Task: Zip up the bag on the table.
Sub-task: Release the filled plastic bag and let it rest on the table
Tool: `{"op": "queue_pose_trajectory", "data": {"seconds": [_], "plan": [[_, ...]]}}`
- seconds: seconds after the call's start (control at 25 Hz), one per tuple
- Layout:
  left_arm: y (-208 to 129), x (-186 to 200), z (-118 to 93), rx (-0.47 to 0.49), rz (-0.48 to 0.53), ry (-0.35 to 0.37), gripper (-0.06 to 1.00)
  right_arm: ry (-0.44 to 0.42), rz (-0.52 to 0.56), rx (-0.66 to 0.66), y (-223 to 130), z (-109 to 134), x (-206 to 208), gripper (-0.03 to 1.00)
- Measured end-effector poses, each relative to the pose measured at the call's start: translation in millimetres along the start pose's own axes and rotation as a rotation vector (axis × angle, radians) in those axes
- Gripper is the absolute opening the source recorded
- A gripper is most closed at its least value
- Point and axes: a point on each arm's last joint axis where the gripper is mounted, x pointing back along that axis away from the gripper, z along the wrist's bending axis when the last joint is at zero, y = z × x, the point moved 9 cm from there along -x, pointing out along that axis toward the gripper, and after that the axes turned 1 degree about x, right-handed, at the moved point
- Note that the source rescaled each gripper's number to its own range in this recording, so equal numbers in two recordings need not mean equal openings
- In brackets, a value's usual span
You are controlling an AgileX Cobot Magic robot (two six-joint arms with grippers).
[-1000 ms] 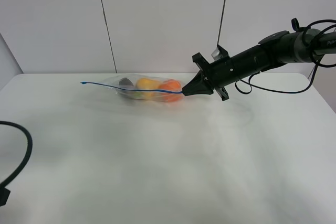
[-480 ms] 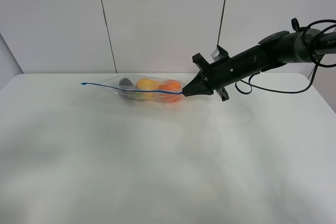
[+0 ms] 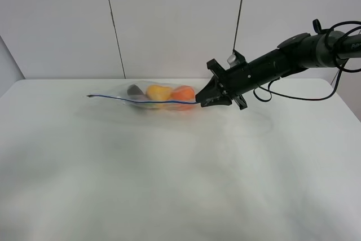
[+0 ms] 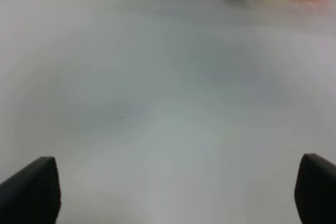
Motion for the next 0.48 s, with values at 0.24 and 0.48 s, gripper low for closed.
{"op": "queue_pose_trajectory", "data": {"seconds": [0.24, 0.48], "plan": [[0.0, 0.0, 0.0, 0.0, 0.0, 0.0, 1.0, -0.09, 0.054, 0.073, -1.8, -6.5, 7.2, 0.95], [0.2, 0.0, 0.0, 0.0, -0.001, 0.0, 1.0, -0.483, 0.038, 0.215, 32.4, -25.6, 60.2, 0.99]]}}
